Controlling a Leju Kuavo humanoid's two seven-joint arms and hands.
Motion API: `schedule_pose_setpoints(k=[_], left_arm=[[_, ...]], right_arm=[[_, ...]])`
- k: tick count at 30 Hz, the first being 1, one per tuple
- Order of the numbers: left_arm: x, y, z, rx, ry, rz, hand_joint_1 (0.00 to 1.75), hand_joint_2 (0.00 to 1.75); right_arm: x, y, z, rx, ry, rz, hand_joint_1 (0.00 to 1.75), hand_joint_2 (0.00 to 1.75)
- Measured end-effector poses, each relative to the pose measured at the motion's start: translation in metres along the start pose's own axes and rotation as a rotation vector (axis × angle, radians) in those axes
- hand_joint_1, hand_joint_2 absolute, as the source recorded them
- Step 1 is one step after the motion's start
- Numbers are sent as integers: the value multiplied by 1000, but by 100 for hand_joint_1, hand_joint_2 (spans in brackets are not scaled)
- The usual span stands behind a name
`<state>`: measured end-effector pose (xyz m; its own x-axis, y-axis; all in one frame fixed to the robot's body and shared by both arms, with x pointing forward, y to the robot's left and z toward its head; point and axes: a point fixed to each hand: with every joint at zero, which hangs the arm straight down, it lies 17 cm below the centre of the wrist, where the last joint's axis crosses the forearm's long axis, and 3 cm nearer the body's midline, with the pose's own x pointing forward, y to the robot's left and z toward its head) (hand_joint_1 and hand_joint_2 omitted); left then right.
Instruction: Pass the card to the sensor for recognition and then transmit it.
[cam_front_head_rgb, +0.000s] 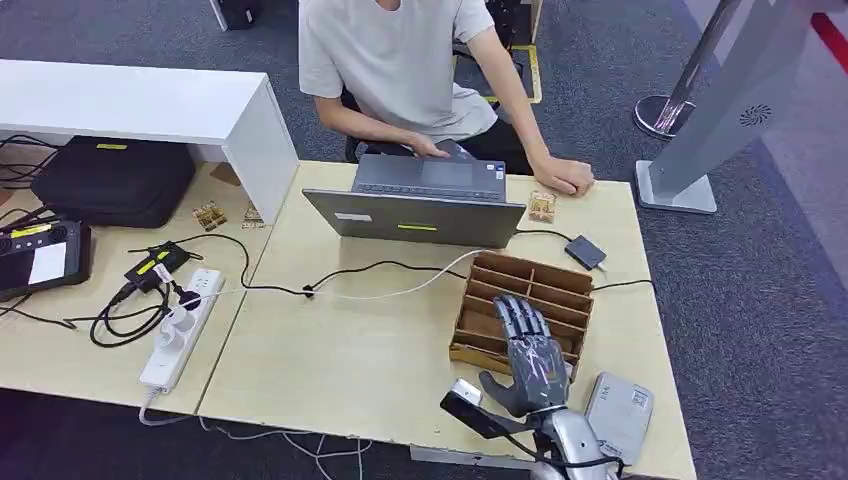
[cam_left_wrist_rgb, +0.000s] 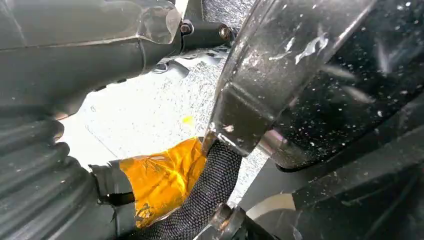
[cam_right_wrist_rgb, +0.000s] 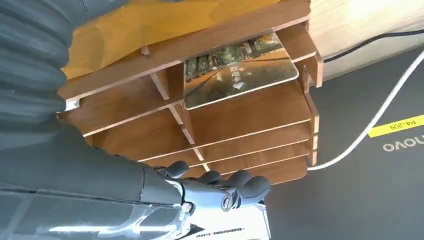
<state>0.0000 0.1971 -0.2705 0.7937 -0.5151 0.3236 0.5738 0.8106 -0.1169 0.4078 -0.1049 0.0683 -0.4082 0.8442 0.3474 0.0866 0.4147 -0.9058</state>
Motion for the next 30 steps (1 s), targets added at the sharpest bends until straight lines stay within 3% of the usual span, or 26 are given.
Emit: schedule_pose_setpoints(k=[23, 24, 25, 26, 30], left_arm=[[0, -1, 0, 0, 1, 0, 0, 175], [0, -1, 0, 0, 1, 0, 0, 175], [0, -1, 0, 0, 1, 0, 0, 175], [0, -1, 0, 0, 1, 0, 0, 175], [0, -1, 0, -1, 1, -1, 0, 175]], right_arm=[[18, -3, -1, -6, -31, -22, 0, 175], [18, -3, -1, -6, -31, -22, 30, 175], [18, -3, -1, -6, -31, -22, 30, 175], [18, -3, -1, -5, -32, -22, 175, 175], [19, -1, -1, 0, -34, -36, 175, 175]])
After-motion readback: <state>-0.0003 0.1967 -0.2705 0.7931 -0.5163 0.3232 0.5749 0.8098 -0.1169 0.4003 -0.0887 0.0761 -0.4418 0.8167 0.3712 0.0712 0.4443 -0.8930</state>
